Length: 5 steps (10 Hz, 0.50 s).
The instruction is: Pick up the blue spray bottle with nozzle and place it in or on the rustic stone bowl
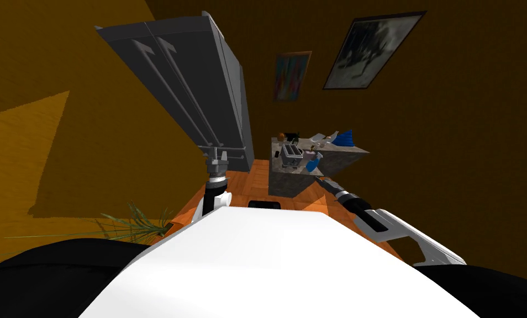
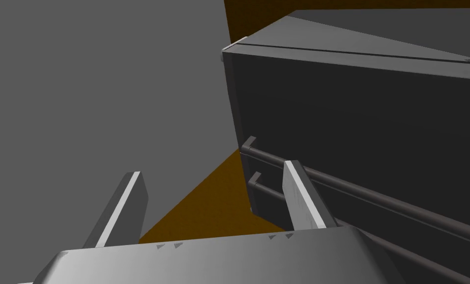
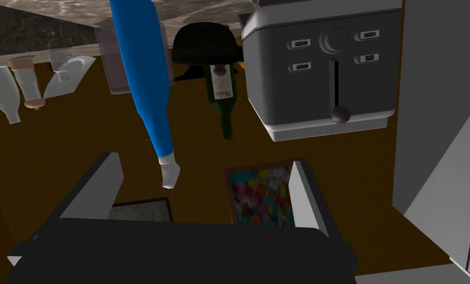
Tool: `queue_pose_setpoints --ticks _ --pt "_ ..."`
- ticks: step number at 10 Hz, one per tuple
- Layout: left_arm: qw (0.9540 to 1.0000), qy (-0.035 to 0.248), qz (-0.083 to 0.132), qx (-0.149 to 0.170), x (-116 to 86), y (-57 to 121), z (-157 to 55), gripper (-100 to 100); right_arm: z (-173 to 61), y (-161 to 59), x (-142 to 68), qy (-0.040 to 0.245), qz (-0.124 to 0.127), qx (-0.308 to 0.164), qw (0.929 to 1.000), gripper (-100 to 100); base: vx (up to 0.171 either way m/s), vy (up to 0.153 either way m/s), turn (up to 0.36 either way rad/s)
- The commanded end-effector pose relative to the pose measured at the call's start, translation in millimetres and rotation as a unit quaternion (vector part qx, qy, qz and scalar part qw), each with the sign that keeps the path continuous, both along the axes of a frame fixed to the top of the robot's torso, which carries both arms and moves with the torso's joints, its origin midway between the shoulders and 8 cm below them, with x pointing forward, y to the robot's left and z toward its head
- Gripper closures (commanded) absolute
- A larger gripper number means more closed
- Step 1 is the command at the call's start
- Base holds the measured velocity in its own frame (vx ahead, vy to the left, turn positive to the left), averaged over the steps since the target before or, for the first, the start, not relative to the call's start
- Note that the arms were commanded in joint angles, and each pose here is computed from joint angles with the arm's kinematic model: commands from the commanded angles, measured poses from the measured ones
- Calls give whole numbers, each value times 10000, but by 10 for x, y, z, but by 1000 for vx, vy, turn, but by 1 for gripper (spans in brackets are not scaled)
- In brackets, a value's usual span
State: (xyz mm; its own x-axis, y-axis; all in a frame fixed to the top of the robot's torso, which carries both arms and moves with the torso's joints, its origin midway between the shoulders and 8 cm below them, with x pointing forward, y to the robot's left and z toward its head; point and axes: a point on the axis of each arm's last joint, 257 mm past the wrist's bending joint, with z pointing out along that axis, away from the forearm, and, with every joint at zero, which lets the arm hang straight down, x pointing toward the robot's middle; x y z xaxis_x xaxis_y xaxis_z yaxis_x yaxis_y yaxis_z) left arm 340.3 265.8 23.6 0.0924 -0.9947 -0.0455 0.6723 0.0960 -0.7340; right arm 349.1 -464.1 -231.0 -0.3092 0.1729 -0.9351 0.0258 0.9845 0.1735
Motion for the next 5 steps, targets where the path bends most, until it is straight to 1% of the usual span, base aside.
queue_pose_setpoints --ticks 1,4,5 --pt "10000 0 0 0 0 0 0 0 1 -183 -7 124 -112 -179 9997 -100 165 -38 107" --pt "10000 0 0 0 0 0 0 0 2 -461 -22 295 -285 -462 9981 -100 156 -50 101" --pt "10000 0 0 0 0 0 0 0 16 -616 -27 379 -382 -626 9966 -100 157 -66 136"
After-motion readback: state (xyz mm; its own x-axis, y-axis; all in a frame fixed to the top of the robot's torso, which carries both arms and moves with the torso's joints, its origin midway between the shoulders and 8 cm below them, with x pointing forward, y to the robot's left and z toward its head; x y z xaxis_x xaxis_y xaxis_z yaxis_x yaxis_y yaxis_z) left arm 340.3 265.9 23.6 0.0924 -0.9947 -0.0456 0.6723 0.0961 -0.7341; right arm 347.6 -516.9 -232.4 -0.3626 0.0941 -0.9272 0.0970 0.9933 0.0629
